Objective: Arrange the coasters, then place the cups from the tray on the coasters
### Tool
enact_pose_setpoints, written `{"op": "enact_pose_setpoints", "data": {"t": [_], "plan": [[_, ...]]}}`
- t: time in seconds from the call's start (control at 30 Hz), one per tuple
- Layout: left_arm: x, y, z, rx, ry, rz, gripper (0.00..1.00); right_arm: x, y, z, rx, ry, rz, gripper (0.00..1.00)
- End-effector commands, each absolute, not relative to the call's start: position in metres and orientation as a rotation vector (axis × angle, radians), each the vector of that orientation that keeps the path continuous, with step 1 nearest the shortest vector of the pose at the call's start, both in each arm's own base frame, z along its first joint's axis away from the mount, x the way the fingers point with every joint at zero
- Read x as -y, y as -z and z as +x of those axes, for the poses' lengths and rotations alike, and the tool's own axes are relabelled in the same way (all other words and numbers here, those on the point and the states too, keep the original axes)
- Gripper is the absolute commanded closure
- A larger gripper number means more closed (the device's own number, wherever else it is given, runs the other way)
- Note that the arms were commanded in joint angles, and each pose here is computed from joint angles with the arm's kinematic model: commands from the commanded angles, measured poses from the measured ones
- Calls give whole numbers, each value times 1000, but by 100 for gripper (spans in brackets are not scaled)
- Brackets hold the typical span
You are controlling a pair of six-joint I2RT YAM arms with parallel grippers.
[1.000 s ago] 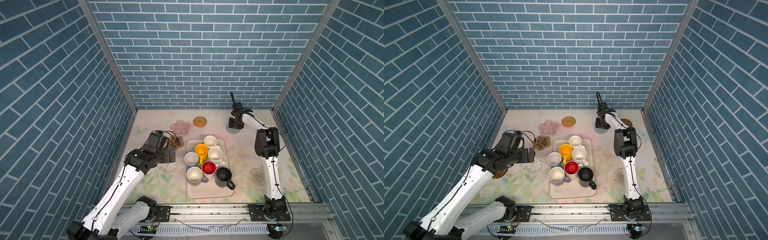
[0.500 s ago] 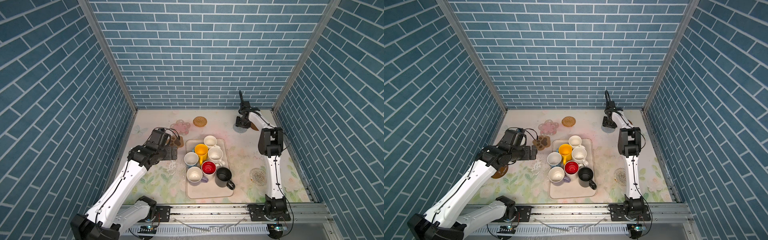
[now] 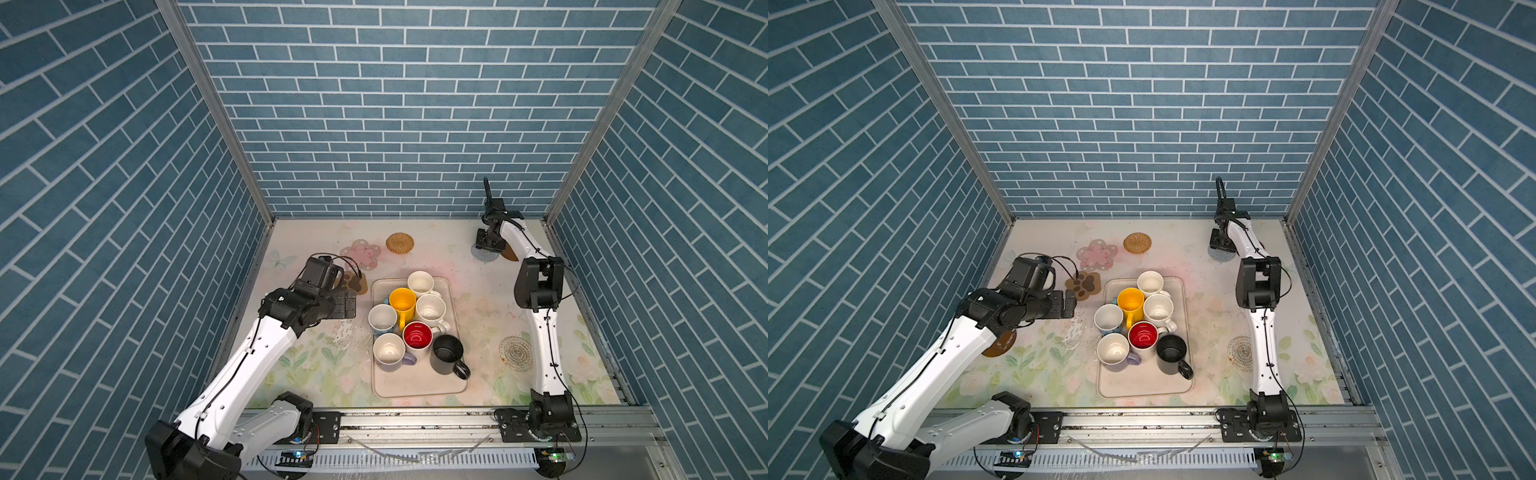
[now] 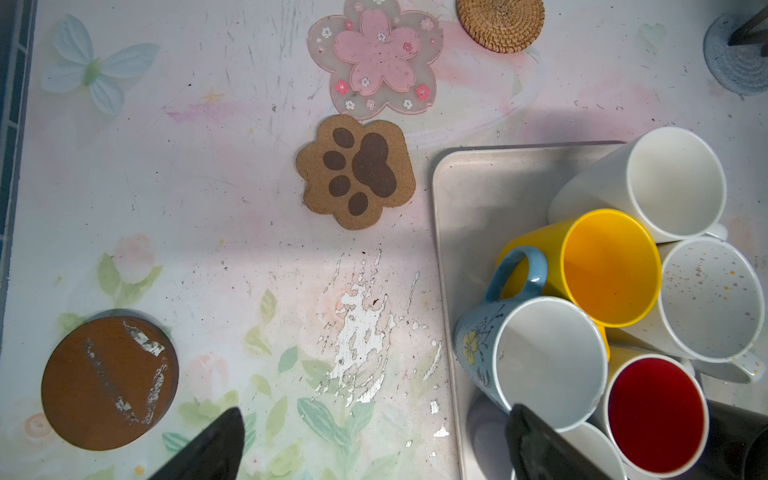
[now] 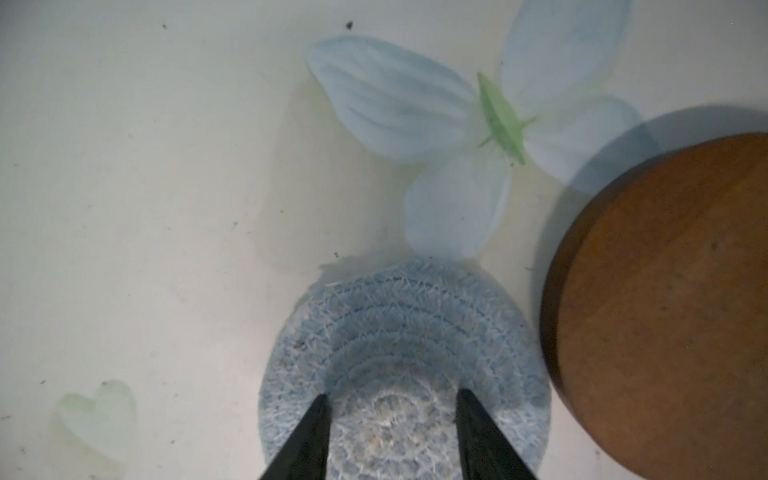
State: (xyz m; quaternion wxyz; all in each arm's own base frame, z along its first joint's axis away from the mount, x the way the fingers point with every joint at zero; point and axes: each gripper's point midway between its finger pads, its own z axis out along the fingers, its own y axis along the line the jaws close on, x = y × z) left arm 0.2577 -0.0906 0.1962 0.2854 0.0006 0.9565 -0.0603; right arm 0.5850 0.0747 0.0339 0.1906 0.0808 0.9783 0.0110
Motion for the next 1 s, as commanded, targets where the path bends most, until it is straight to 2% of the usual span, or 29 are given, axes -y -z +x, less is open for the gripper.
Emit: {"op": "enact_pose_setpoints", "data": {"t": [0.0, 0.27, 0.53, 0.7, 0.77, 0.87, 0.97], "plan": [[93, -205, 264, -2524, 171, -2, 1, -68, -18, 580, -2802, 8, 195, 50], [94, -209, 270, -2528, 151, -1, 1, -77, -40, 596, -2720, -83, 185, 49], [92, -233, 274, -2483, 147, -4, 1, -97, -106, 614, -2569, -198, 168, 45], [102, -252, 296, -2452, 148, 34, 1, -121, -156, 606, -2493, -232, 87, 43], [109, -260, 309, -2443, 156, 51, 6, -130, -173, 598, -2467, -246, 61, 43], [123, -270, 334, -2432, 174, 76, 20, -139, -198, 582, -2417, -289, 45, 42], [137, -274, 361, -2440, 182, 92, 25, -142, -228, 562, -2340, -363, 58, 42]]}}
